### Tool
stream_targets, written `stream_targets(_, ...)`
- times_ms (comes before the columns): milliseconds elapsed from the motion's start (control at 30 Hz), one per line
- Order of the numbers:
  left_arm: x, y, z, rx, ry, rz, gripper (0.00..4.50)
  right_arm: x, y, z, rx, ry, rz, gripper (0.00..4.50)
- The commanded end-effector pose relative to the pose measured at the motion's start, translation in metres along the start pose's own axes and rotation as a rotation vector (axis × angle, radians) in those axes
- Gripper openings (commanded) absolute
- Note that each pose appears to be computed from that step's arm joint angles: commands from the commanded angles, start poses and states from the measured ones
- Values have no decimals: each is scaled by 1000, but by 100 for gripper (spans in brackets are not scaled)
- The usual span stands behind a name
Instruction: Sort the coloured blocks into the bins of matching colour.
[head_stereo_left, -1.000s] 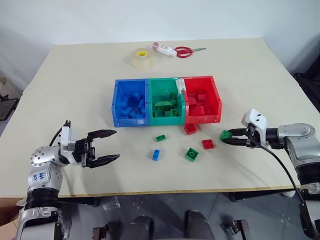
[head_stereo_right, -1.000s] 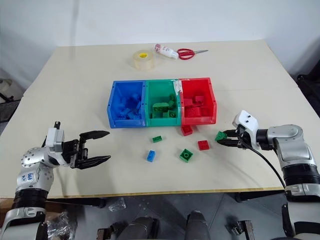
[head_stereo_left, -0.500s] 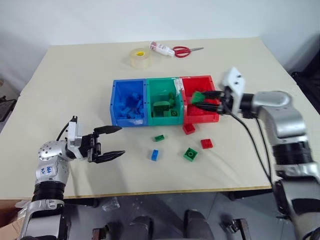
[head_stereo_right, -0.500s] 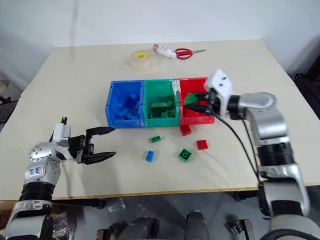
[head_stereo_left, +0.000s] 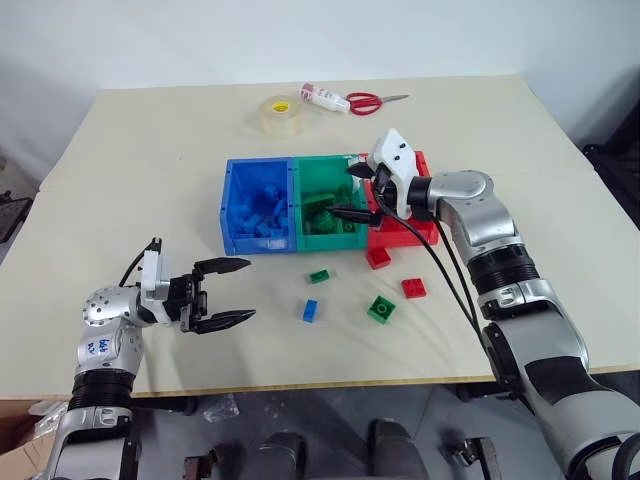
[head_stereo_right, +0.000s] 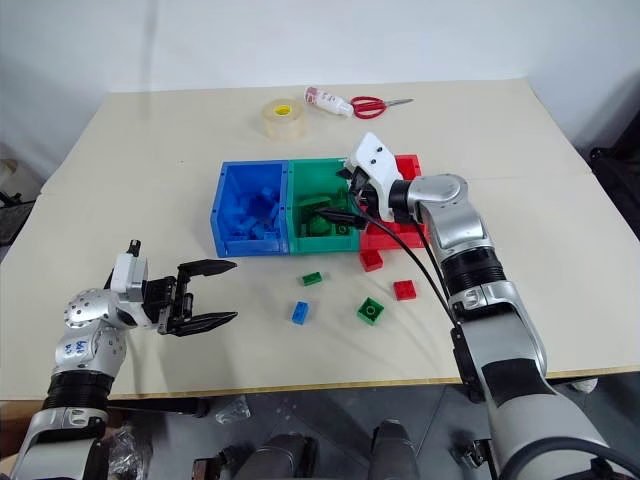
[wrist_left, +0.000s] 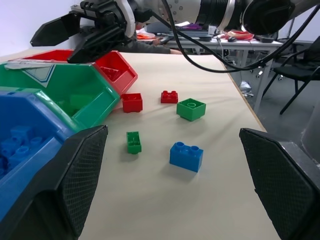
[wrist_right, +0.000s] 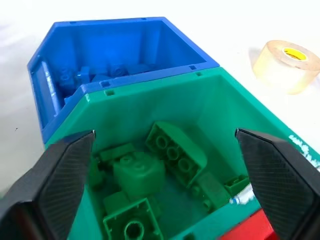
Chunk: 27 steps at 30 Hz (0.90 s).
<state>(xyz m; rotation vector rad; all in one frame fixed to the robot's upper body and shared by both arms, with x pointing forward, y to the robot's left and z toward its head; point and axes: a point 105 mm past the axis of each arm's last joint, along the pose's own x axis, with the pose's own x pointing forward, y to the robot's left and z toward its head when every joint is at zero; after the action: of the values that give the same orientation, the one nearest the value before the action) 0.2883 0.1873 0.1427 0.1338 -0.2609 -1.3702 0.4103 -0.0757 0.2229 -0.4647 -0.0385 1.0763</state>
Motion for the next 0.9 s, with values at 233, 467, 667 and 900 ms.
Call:
stream_targets(233,-3,0,5,11,-2,-37,450,-90,45,-8,-10,2,101,448)
stream_targets(467,-7,3,4,7,4,-25,450,-182,76,-47,123,163,-22,448)
stream_targets(667,-7,4,3,5,4,-26,450,-229,92,-73,220,294,-110,448)
stream_targets(900,-5,6,4,10,2,-24,450,-205,87,-71,210,276,-67,448)
